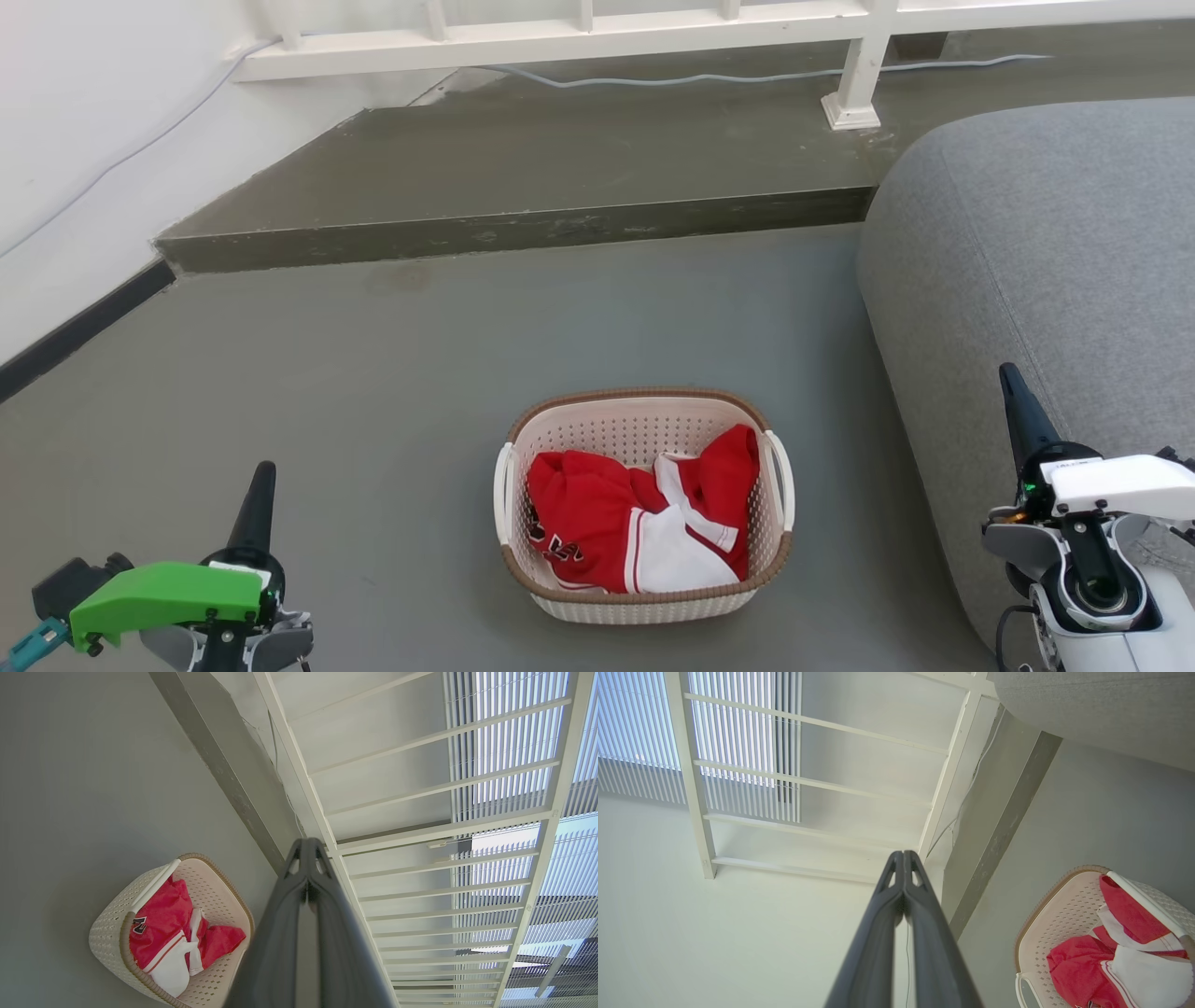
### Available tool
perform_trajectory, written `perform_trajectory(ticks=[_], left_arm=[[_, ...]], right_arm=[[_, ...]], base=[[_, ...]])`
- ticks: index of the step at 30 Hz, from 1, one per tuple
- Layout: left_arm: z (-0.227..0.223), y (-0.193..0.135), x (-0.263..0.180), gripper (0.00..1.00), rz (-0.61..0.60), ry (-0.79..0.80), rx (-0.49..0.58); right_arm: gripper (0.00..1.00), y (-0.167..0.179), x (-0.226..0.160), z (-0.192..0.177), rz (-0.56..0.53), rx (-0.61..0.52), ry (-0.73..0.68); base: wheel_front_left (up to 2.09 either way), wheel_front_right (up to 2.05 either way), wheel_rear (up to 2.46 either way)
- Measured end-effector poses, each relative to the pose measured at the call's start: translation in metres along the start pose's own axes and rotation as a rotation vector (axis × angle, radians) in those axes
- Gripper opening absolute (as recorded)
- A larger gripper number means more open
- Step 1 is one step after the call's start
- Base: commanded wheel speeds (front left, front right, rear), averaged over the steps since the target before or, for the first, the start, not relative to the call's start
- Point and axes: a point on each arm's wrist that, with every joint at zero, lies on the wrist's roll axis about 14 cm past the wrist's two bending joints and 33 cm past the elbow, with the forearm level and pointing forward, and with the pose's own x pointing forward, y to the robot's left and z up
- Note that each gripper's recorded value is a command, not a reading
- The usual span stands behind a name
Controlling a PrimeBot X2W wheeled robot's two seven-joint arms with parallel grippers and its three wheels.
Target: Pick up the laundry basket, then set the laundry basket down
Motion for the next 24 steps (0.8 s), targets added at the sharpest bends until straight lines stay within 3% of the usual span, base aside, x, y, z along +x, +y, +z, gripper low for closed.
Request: perform_trajectory(ticks=[24], left_arm=[[0.015,-0.005,0.000,0.00,-0.031,-0.017,-0.248]], right_arm=[[0.00,0.008,-0.001,0.011,0.046,0.278,-0.019]], base=[[0.00,0.00,0.00]])
